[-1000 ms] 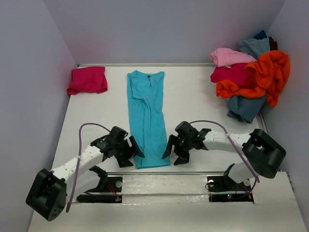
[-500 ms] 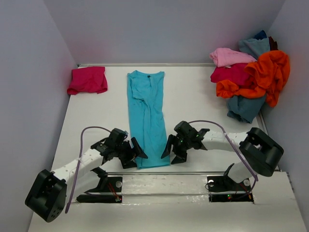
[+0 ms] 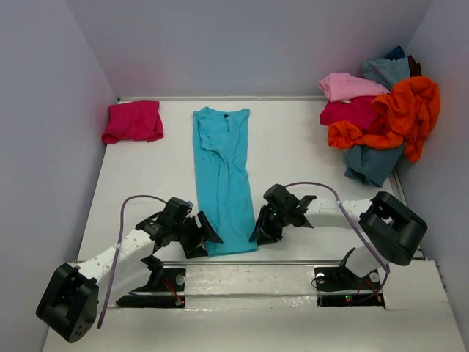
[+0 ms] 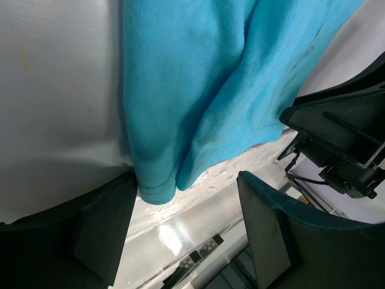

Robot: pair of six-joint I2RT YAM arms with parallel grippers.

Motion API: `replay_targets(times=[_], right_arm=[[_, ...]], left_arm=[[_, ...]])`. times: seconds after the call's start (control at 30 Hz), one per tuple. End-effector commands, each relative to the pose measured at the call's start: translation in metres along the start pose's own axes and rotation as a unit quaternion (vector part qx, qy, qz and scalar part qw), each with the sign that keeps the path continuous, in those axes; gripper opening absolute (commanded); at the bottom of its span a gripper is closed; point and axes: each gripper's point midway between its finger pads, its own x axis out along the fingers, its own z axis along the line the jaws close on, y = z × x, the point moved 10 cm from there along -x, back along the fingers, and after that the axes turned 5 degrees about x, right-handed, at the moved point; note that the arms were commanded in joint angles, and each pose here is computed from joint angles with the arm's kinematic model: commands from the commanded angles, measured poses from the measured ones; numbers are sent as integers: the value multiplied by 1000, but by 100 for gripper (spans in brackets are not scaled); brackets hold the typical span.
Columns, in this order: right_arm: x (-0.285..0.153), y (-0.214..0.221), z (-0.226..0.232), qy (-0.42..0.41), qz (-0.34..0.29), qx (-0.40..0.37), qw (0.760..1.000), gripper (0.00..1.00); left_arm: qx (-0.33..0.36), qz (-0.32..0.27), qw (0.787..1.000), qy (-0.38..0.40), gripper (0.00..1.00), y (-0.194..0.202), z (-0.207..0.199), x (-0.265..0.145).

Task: Fold and stack the t-shirts
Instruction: Fold the tshirt

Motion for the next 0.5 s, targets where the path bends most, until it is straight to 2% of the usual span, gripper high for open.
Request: replay_targets(times=[0.0,0.1,0.13,0.2,0.3,0.47], right_arm=[[5,-3,-2,-2,-7,0,1000,35],[5,-3,-2,-2,-6,0,1000,34],[5,-3,-2,-3,-6,0,1000,33],[5,-3,-2,-4,-5,0,1000,32],[5,-3,-2,-4,-4,0,1000,30],[3,-2,-4,-2,-4,0,1000,29]], left_arm=[[-17,15,997,-72,79,11,28,5],[-16,14,997,-72,74,11,28,5],[-17,15,997,-73,67,11,29,5],[-18,16,997,-72,60,12,29,5],[-21,17,997,-70,44,12,30,6],[-20,18,997,-70,35,12,30,7]])
